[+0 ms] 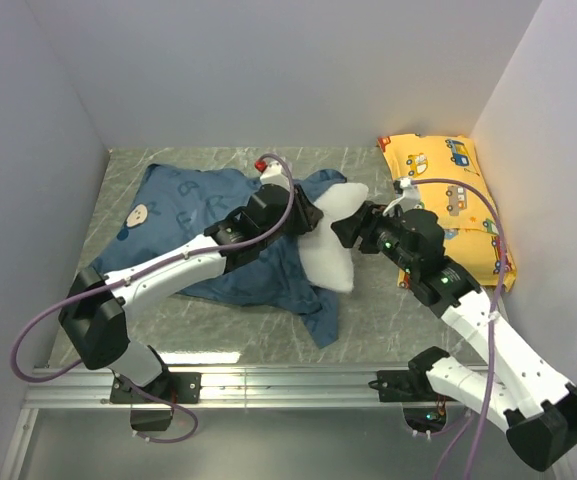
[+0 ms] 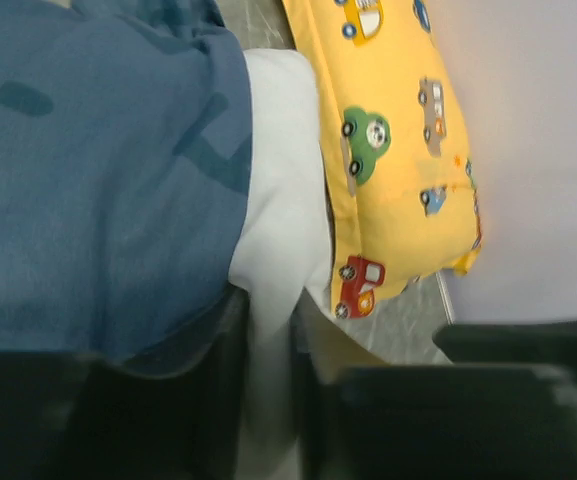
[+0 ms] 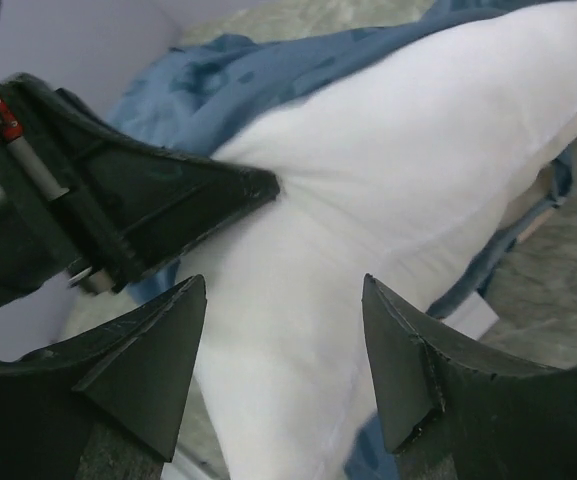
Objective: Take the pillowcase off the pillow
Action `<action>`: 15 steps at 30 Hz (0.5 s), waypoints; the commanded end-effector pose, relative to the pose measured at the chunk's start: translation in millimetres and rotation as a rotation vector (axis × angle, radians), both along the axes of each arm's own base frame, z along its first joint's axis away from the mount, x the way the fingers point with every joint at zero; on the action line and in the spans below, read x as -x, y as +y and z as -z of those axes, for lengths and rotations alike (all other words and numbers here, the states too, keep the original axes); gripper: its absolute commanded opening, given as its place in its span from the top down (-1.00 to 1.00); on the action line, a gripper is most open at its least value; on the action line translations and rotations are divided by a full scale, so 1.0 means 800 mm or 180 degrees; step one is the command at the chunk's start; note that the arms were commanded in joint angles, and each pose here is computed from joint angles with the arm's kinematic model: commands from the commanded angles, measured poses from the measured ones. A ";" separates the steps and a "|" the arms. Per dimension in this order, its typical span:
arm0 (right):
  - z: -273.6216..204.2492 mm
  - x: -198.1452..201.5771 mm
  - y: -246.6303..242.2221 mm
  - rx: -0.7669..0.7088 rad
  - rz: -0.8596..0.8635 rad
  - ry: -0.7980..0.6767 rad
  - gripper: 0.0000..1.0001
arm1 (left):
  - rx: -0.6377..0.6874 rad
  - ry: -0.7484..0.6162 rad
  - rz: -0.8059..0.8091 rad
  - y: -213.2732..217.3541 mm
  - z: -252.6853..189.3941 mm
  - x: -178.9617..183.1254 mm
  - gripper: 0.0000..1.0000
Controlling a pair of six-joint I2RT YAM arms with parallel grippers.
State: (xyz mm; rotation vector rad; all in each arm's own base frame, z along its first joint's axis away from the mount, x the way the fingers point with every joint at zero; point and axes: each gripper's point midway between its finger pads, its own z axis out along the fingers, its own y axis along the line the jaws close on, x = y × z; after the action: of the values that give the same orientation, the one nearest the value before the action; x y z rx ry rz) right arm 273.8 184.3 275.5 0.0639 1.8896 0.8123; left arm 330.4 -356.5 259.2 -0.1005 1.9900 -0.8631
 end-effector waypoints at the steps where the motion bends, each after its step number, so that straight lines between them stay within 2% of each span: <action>1: 0.040 -0.013 -0.007 0.0395 0.0133 0.0066 -0.42 | 0.0529 -0.0345 0.0224 -0.023 -0.068 0.009 0.25; 3: 0.050 -0.017 -0.005 0.0463 0.0150 0.0096 -0.42 | 0.0524 -0.0372 0.0235 -0.021 -0.073 0.013 -0.13; 6: 0.055 -0.018 -0.004 0.0478 0.0168 0.0105 -0.43 | 0.0508 -0.0438 0.0259 -0.017 -0.087 0.017 -0.39; 10: 0.055 -0.018 -0.009 0.0529 0.0222 0.0113 -0.43 | 0.0355 -0.0497 0.0013 0.016 -0.116 0.018 -0.45; 11: 0.059 -0.016 -0.010 0.0567 0.0211 0.0153 -0.44 | 0.0173 -0.0400 -0.0076 0.028 -0.102 0.019 -0.45; 13: 0.066 -0.015 -0.007 0.0653 0.0140 0.0208 -0.44 | -0.0048 -0.0489 -0.0284 0.054 -0.109 0.015 -0.48; 15: 0.073 -0.012 0.000 0.0698 0.0050 0.0228 -0.44 | -0.0498 -0.0401 -0.0300 0.070 -0.081 0.016 -0.62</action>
State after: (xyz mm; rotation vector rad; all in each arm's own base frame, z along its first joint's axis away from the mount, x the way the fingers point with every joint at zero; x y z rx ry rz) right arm 282.0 179.4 210.5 0.0265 2.0448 0.6134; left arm 318.5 -333.3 313.2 -0.0825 1.9038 -0.8265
